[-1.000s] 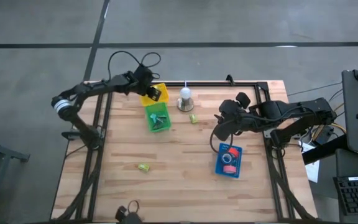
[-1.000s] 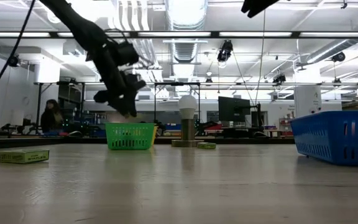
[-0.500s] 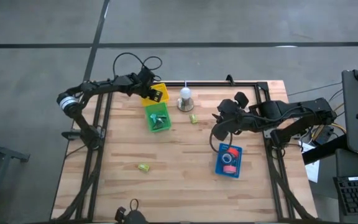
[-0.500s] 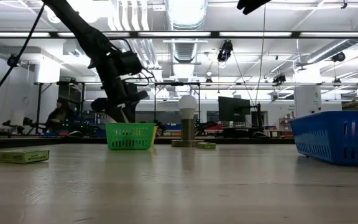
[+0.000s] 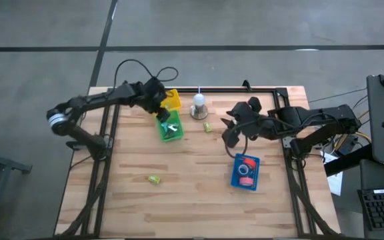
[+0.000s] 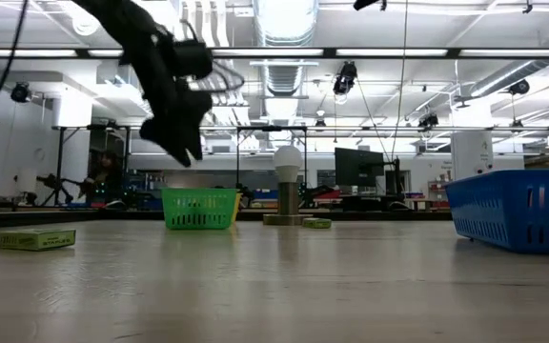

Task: Pick and place Stapler, Stapler remover, tape
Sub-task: Put the light green staple box into the yellow bin

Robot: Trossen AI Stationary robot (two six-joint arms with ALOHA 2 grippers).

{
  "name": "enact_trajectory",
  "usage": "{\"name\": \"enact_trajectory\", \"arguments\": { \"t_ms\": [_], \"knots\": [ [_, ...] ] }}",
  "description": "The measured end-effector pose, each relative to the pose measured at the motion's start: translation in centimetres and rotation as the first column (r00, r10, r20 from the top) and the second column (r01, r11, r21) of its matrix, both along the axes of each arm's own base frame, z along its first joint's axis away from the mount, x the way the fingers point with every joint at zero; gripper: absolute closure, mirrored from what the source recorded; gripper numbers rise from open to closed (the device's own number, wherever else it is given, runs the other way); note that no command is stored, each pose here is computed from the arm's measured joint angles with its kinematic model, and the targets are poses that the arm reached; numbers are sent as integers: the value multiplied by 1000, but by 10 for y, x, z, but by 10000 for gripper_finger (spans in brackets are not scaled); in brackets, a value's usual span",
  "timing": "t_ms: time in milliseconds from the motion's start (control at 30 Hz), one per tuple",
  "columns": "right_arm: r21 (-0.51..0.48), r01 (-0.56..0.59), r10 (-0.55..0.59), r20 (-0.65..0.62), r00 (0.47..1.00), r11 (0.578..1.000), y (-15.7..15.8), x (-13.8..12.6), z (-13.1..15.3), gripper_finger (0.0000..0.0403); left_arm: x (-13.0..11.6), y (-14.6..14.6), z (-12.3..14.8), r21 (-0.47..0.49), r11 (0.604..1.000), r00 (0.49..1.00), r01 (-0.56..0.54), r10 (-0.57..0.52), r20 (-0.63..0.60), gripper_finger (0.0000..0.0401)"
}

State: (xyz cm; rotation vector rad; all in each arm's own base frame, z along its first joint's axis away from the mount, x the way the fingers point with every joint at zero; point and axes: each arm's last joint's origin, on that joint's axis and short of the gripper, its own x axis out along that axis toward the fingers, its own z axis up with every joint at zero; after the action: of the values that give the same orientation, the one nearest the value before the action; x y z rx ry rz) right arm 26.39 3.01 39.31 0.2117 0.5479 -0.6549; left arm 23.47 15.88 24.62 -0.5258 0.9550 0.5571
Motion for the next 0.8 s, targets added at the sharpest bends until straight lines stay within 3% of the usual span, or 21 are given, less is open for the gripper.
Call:
{"name": "enact_trajectory", "arguments": {
  "t_ms": [133,233,400,600,800],
  "knots": [
    [10,4,-4,54,999,1000,0,4,3,258,-2,-46,17,-10,966,966,258,-258,26,179],
    [11,8,-8,63,998,1000,-1,6,3,264,-5,-84,23,-26,893,892,450,-448,59,179],
    [36,32,-35,76,996,999,-2,8,0,272,-10,-140,14,-20,752,753,658,-657,37,179],
    [76,65,-74,122,990,995,-1,11,-5,280,-16,-186,-20,-17,643,642,766,-766,-45,179],
    [116,118,-134,136,982,986,-1,16,-13,288,-17,-209,-47,-25,607,607,795,-795,-8,179]
  ]
}}
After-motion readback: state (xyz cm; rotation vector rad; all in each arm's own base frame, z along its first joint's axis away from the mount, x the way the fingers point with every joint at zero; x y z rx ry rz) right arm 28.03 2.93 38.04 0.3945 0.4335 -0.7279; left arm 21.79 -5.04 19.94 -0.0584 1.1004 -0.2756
